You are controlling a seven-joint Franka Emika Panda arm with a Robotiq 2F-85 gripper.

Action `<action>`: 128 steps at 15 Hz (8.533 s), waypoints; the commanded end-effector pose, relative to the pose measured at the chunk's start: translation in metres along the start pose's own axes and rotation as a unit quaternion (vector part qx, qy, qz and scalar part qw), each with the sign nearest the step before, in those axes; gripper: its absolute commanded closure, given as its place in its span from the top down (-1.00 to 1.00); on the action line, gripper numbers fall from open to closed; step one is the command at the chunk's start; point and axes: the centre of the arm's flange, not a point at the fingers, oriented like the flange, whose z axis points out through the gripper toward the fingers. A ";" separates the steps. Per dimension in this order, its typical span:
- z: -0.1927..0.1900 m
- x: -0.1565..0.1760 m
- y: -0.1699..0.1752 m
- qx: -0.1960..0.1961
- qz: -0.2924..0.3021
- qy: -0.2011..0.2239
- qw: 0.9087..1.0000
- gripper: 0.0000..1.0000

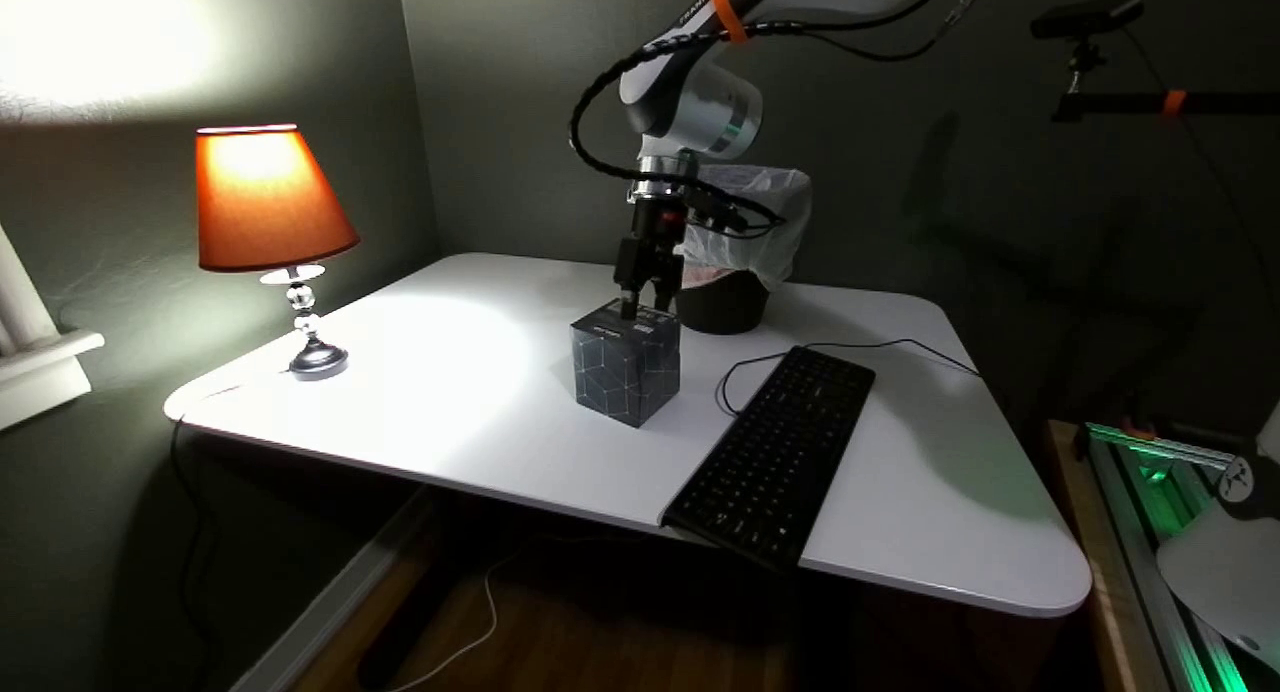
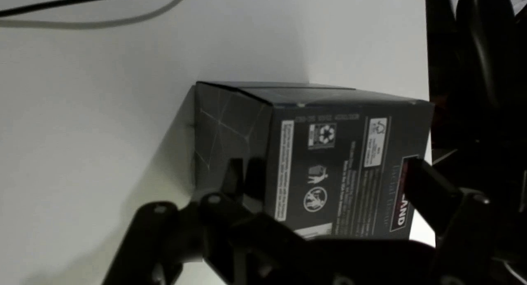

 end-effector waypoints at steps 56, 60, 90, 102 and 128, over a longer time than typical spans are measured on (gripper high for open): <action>0.018 -0.009 -0.137 -0.404 -0.145 0.063 0.901 -0.99; 0.035 -0.007 -0.148 -0.428 -0.147 0.054 0.890 -0.99; 0.041 -0.015 -0.232 -0.400 -0.141 0.039 0.905 1.00; -0.167 -0.011 -0.140 -0.204 -0.065 0.038 0.976 1.00; -0.060 0.041 -0.028 -0.110 -0.284 -0.091 0.948 1.00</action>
